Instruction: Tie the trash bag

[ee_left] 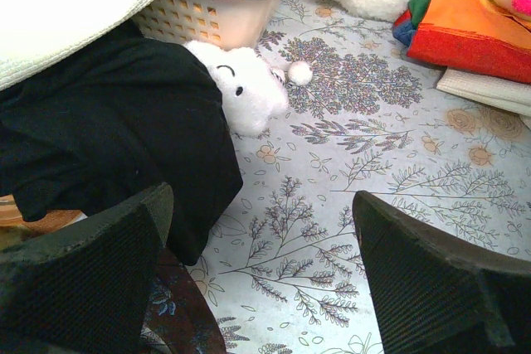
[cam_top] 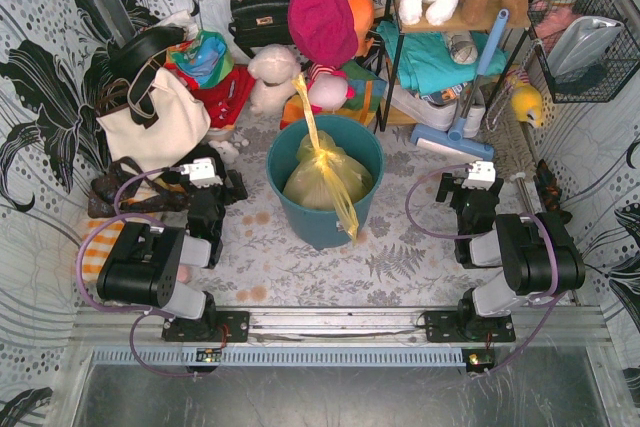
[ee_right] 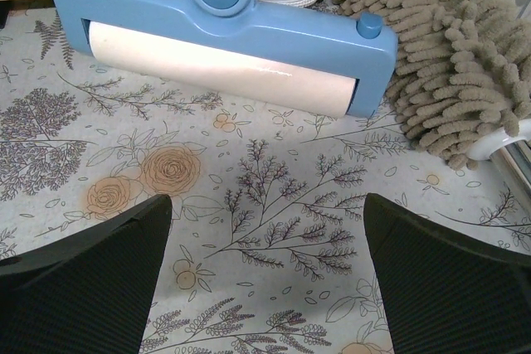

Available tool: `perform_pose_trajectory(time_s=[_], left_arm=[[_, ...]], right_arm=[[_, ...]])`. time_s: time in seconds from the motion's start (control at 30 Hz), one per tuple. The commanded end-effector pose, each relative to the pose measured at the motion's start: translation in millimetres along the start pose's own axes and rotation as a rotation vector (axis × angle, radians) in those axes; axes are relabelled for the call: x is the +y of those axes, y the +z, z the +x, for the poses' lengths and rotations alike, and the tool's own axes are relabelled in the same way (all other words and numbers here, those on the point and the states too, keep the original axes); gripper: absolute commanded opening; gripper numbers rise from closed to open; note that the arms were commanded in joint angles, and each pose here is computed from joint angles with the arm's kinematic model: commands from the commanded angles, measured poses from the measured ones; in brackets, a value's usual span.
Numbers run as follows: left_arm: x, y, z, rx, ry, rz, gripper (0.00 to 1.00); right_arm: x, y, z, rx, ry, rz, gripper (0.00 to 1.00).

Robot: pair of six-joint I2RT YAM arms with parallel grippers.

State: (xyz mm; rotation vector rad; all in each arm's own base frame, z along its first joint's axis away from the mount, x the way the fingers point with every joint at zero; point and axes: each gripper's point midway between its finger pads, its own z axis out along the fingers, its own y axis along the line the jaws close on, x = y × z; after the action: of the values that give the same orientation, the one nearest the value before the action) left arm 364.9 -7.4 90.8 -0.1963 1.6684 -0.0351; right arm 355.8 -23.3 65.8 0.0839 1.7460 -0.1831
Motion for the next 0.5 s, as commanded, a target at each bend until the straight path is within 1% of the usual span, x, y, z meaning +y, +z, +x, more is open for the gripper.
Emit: perform_pose_trajectory(time_s=[0.0,0.47], left_arm=[[-1.5,4.7,-19.3,-0.068,0.001,0.007,0.98],[-1.2,4.7,-19.4,-0.069,0.002,0.006,0.98]], right_arm=[[-2.9,4.0,-9.0,-0.031,0.01,0.014,0.97],[-2.5,4.3,-9.1,-0.03,0.011,0.012,0.97]])
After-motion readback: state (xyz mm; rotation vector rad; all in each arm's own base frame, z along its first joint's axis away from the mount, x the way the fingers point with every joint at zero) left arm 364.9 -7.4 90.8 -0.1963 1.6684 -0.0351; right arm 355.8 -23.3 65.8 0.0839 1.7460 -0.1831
